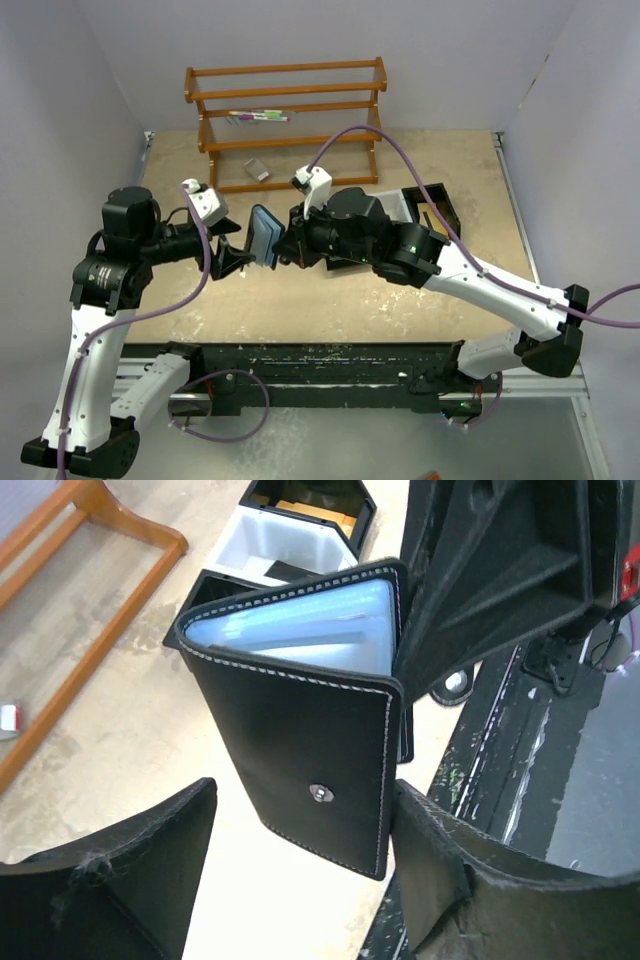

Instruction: Take the credit cards out of the card holder

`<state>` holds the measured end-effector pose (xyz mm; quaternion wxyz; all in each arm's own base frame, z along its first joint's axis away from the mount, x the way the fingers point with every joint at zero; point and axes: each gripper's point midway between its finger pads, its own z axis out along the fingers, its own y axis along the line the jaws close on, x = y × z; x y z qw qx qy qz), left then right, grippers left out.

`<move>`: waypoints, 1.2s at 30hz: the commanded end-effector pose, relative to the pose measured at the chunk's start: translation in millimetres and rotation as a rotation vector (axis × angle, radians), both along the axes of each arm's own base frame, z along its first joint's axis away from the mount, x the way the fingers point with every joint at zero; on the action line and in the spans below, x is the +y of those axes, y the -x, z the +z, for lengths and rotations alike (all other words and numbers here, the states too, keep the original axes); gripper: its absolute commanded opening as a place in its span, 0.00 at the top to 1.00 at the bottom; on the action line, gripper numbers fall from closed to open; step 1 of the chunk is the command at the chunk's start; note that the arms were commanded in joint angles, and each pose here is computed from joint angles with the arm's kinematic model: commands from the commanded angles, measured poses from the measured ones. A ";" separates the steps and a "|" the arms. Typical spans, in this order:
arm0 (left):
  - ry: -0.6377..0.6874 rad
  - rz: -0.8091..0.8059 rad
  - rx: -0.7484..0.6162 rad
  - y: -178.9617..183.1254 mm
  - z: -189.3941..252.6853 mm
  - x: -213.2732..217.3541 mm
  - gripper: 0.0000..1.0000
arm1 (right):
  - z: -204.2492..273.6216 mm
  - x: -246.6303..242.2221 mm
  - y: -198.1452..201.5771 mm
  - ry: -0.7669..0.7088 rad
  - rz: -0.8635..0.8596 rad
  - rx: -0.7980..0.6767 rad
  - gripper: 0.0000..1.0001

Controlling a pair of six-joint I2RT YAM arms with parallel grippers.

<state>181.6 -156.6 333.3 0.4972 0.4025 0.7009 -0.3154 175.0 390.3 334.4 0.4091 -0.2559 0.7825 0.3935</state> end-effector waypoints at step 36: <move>-0.012 0.107 0.018 -25.2 -25.5 7.3 0.45 | 20.4 7.0 1.7 -0.045 -0.088 -0.003 1.00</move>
